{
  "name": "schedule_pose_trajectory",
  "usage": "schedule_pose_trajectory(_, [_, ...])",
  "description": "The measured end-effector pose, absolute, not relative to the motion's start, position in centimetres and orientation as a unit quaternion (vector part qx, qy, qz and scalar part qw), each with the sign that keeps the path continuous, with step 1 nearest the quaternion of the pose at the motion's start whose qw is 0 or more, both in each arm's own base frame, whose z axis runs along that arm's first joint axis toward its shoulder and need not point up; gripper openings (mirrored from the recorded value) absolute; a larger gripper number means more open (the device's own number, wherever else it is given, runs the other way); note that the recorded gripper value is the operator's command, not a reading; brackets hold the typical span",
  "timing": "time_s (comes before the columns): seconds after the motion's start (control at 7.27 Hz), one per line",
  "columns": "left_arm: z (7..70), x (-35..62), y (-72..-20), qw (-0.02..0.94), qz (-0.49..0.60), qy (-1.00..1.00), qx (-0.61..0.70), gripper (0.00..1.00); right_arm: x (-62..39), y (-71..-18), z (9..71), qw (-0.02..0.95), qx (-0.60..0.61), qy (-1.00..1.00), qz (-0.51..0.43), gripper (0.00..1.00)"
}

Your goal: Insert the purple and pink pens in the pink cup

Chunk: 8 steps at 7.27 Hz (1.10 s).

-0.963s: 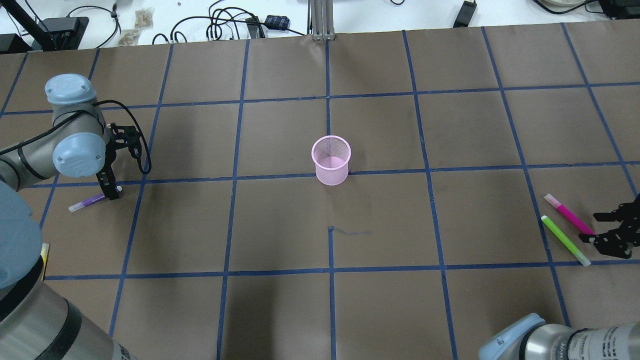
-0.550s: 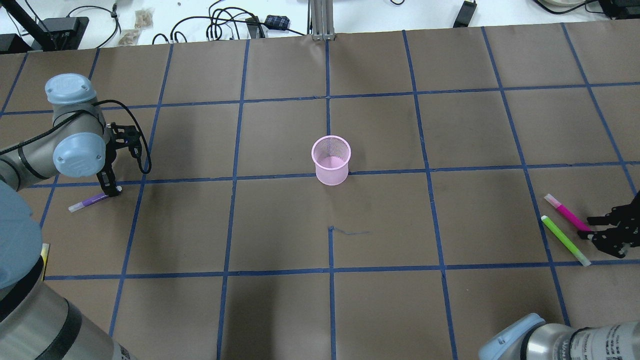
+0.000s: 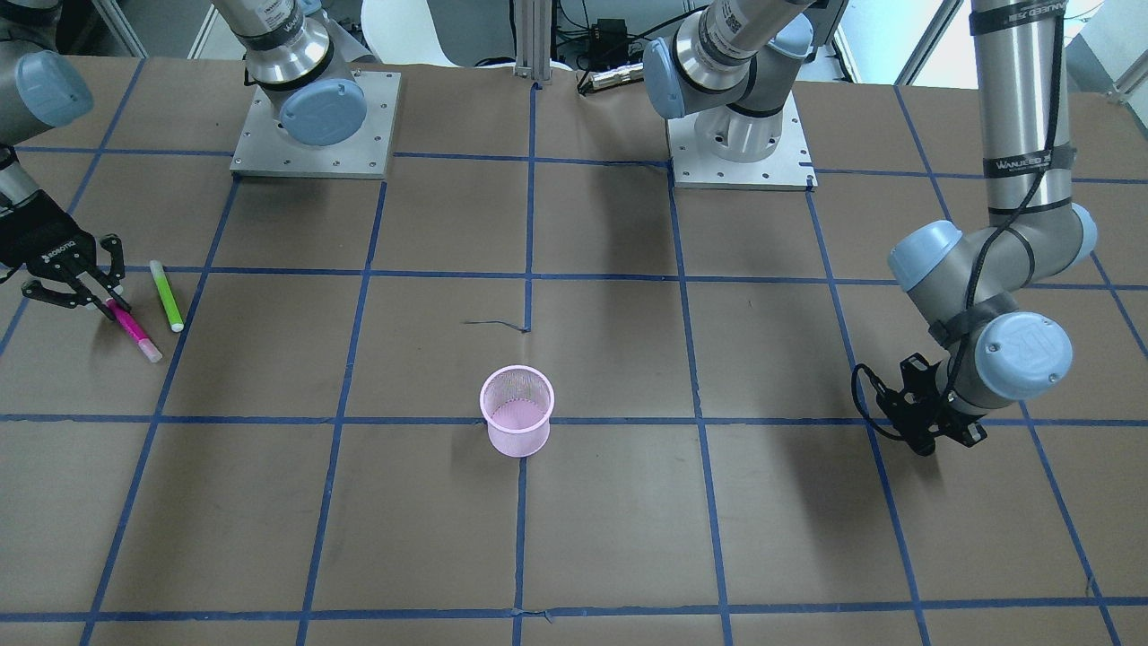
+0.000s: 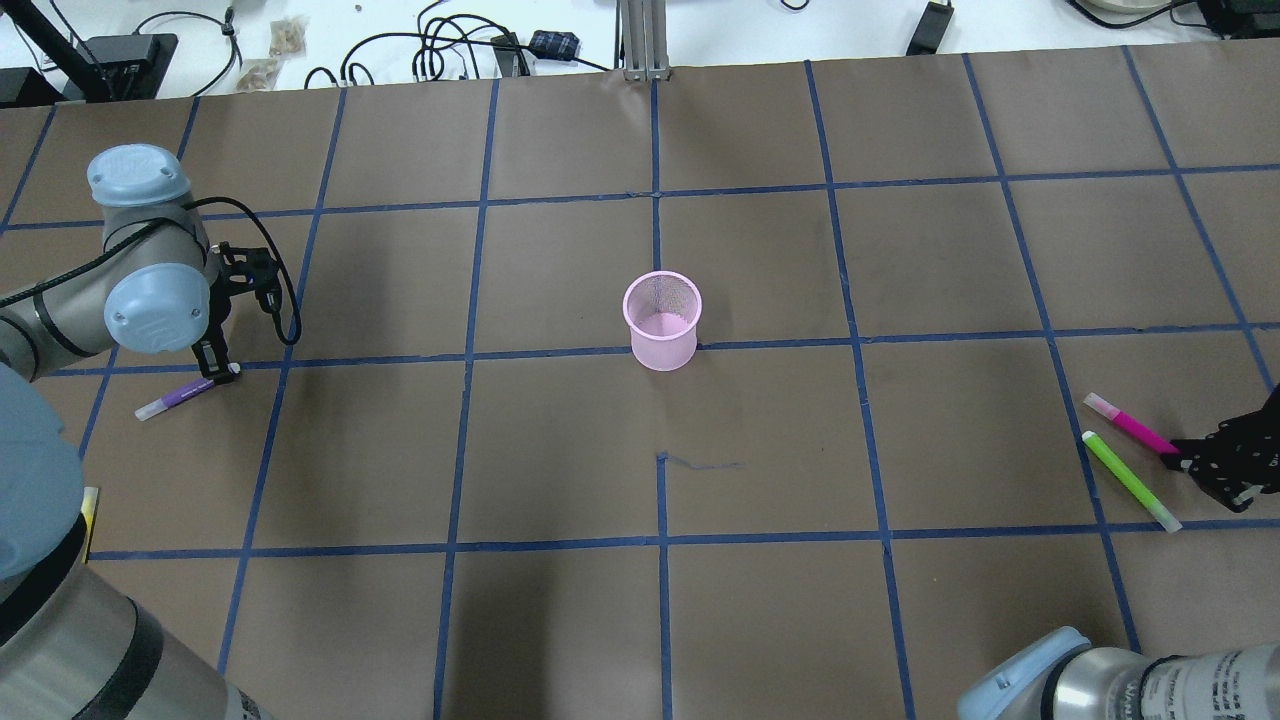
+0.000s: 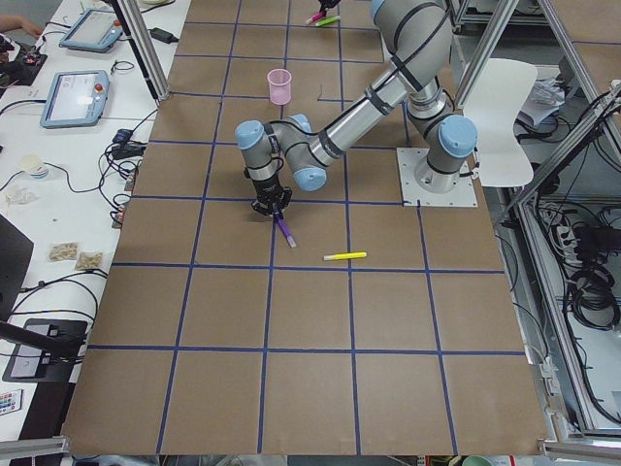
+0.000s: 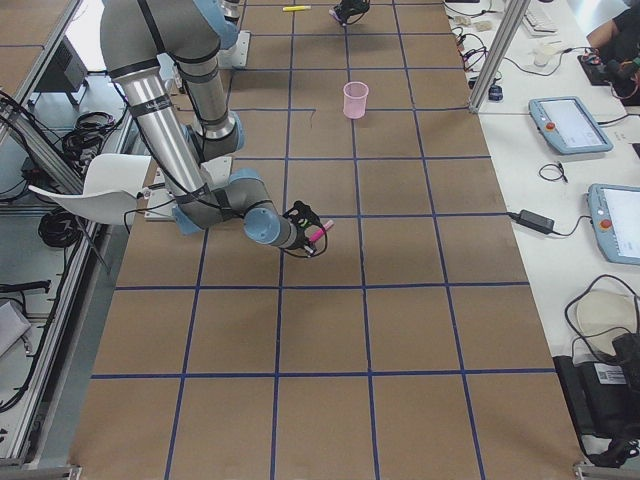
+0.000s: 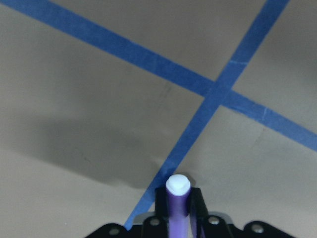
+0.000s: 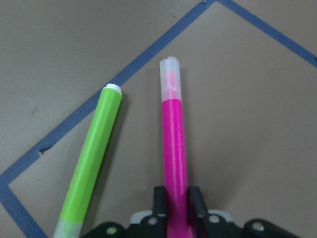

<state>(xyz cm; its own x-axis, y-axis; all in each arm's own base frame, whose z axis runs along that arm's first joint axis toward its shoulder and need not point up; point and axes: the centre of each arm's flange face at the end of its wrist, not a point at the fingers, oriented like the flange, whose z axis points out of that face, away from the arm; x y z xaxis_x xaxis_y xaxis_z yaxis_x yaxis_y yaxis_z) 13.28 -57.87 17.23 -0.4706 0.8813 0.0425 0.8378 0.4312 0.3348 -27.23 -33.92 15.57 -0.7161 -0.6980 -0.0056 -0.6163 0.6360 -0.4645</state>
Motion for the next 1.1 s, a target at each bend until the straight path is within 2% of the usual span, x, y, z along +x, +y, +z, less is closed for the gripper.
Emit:
schedule_pose_trajectory(0.28, [18.4,12.7,-58.2,0.076,0.146,0.843,0.512,0.00,-28.7,-35.4,18.8,0.056,-0.370,0.899,-0.225,0.00])
schedule_pose_trajectory(0.55, [19.8,11.5,-58.4,0.079,0.130,0.844,0.514,0.00,-28.2,-38.4,24.6,0.014,-0.403,0.884,-0.235,0.00])
schedule_pose_trajectory(0.83, [21.6,10.1,-58.4,0.078,0.107,0.848,0.513,0.00,-22.0,-42.7,32.6,-0.003,-0.476,0.850,-0.224,0.00])
schedule_pose_trajectory(1.1, [24.0,7.7,-58.3,0.077,0.079,0.863,0.492,0.00,-11.6,-47.2,38.7,0.005,-0.550,0.816,-0.179,0.00])
